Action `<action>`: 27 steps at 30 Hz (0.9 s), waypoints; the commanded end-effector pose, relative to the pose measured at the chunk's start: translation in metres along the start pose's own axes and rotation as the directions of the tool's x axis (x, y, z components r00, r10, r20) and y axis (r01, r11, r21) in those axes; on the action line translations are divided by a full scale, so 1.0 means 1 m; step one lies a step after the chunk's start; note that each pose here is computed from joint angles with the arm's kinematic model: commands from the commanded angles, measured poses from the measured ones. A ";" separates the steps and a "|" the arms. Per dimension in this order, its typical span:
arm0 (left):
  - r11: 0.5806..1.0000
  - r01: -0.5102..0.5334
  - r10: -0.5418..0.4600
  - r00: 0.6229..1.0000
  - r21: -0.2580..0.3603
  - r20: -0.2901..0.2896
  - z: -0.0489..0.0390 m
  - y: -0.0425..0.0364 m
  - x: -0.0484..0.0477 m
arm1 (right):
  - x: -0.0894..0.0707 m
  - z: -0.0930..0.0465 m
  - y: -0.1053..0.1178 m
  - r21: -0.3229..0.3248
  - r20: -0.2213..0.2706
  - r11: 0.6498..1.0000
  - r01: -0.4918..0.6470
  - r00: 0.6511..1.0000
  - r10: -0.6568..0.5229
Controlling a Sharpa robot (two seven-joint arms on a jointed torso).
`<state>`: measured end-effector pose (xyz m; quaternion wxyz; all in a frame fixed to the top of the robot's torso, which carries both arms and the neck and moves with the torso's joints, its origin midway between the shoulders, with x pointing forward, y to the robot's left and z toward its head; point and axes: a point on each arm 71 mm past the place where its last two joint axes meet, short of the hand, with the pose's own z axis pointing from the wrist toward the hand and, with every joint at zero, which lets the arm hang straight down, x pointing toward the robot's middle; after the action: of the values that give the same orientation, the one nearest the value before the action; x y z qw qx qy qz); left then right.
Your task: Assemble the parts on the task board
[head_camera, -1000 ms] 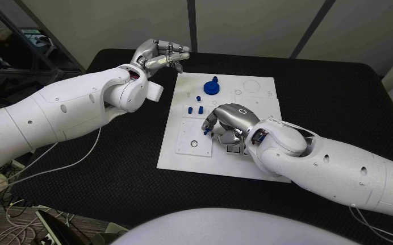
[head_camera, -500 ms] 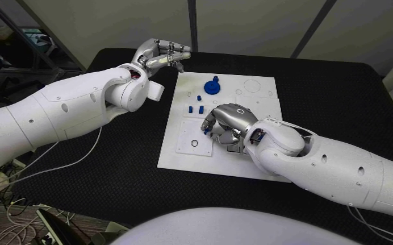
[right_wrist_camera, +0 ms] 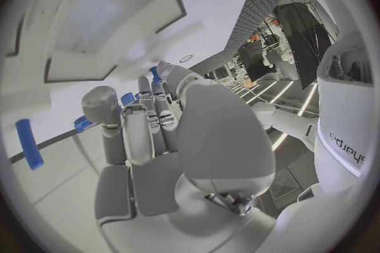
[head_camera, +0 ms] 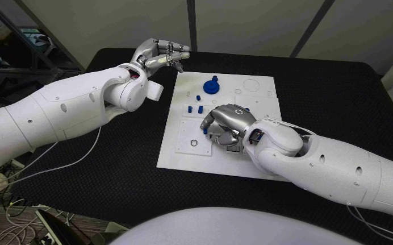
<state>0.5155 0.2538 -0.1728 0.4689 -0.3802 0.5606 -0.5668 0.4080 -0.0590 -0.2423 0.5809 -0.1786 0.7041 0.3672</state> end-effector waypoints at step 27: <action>1.000 0.006 -0.006 1.000 -0.003 -0.015 0.0000 -0.0002 -0.0012 | -0.068 -0.053 -0.058 0.194 0.064 0.979 0.062 0.995 -0.075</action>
<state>0.5158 0.2563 -0.1736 0.4677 -0.3810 0.5627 -0.5653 0.4272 -0.1456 -0.1877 0.6504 -0.1264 0.6824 0.3087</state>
